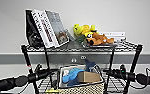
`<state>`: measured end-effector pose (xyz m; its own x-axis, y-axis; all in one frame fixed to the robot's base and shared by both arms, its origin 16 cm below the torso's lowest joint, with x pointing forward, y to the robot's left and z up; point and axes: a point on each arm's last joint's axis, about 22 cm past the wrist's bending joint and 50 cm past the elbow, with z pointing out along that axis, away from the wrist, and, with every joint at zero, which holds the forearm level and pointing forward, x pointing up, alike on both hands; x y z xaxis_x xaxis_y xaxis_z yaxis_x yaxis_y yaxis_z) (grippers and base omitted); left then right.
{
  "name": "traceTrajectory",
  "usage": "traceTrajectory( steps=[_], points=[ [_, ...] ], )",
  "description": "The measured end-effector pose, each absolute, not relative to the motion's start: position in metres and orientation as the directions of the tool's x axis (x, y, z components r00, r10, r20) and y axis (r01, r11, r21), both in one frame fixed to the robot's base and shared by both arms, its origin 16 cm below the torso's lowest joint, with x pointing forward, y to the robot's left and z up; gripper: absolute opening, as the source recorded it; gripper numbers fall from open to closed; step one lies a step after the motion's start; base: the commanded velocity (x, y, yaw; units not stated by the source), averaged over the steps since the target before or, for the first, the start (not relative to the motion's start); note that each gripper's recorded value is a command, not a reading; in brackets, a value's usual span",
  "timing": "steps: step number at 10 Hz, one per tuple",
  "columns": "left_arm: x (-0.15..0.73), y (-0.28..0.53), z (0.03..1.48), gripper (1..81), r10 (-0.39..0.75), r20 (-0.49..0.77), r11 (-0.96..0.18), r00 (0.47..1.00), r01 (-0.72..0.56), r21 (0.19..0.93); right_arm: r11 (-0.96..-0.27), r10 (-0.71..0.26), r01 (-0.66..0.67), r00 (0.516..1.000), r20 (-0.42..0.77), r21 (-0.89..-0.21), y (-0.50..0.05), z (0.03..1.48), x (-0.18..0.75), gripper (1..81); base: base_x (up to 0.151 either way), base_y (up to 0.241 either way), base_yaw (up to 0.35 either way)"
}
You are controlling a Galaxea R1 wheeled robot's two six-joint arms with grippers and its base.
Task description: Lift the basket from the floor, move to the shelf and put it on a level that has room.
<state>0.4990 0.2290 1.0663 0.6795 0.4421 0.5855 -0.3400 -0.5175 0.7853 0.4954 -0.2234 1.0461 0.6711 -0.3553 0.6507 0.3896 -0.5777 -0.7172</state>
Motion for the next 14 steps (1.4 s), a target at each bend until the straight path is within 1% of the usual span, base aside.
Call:
traceTrajectory(
  steps=[4, 6, 10, 14],
  points=[
    [0.468, 0.233, 1.061, 81.1, 0.422, 0.578, -0.516, 0.698, -0.34, 0.786, -0.585, -0.364, 0.375, 0.672, 0.646, -0.719, -0.243, 1.047, 0.476, 81.1, 0.0, 0.0, 0.0],
    [0.444, 0.242, 1.054, 81.1, 0.41, 0.576, -0.525, 0.707, -0.334, 0.783, -0.594, -0.369, 0.332, 0.698, 0.614, -0.733, -0.255, 1.025, 0.457, 81.1, 0.0, 0.0, 0.0],
    [0.401, 0.252, 1.001, 81.1, 0.393, 0.526, -0.547, 0.754, -0.268, 0.793, -0.603, -0.374, 0.264, 0.74, 0.559, -0.753, -0.27, 0.976, 0.407, 81.1, 0.0, 0.0, 0.0],
    [0.352, 0.257, 0.94, 81.1, 0.396, 0.474, -0.561, 0.786, -0.202, 0.803, -0.615, -0.369, 0.179, 0.796, 0.481, -0.768, -0.275, 0.912, 0.356, 81.1, 0.0, 0.0, 0.0]
  ],
)
